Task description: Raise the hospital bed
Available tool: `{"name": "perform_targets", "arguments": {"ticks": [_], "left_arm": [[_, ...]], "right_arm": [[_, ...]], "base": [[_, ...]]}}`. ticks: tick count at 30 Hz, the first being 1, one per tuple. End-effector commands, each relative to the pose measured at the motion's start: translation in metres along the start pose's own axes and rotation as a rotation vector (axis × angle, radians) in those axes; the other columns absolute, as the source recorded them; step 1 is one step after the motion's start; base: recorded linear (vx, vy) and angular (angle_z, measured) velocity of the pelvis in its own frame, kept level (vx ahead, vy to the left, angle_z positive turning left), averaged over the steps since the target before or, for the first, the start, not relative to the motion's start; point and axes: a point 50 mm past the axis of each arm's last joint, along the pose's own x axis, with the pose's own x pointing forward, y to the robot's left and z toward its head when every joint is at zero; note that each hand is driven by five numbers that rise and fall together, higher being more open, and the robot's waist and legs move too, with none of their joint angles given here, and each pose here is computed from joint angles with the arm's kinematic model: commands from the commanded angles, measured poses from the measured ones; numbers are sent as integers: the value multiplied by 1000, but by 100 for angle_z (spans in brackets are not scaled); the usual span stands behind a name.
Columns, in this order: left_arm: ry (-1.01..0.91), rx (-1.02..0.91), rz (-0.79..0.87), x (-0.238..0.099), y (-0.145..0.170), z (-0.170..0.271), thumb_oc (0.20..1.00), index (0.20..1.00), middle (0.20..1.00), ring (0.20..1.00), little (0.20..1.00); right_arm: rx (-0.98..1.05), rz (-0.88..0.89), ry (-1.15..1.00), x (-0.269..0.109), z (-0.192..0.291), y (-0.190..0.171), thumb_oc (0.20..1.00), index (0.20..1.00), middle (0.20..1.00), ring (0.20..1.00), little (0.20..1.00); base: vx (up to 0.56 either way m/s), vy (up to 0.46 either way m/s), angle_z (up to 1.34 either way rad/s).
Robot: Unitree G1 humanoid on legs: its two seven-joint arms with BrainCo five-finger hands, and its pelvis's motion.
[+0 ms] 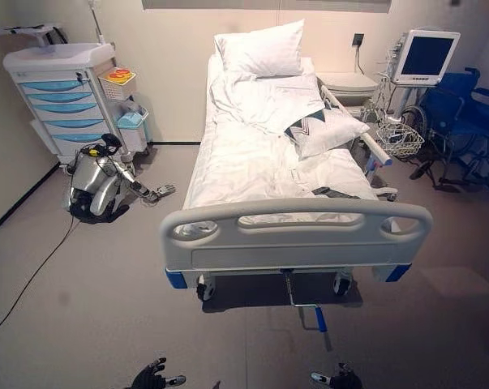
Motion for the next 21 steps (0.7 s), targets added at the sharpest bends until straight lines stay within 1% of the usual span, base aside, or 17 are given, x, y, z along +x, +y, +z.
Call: {"name": "perform_targets", "arguments": {"ticks": [1, 21], "left_arm": [[-49, -12, 0, 8, 1, 22, 1000, 1000, 1000, 1000, 1000], [-25, -14, 4, 8, 1, 20, 1000, 1000, 1000, 1000, 1000]], "right_arm": [[-31, 1, -75, 6, 30, 0, 1000, 1000, 1000, 1000, 1000], [-17, 5, -82, 7, 34, 1, 1000, 1000, 1000, 1000, 1000]], "base": [[28, -120, 12], [0, 0, 0]]}}
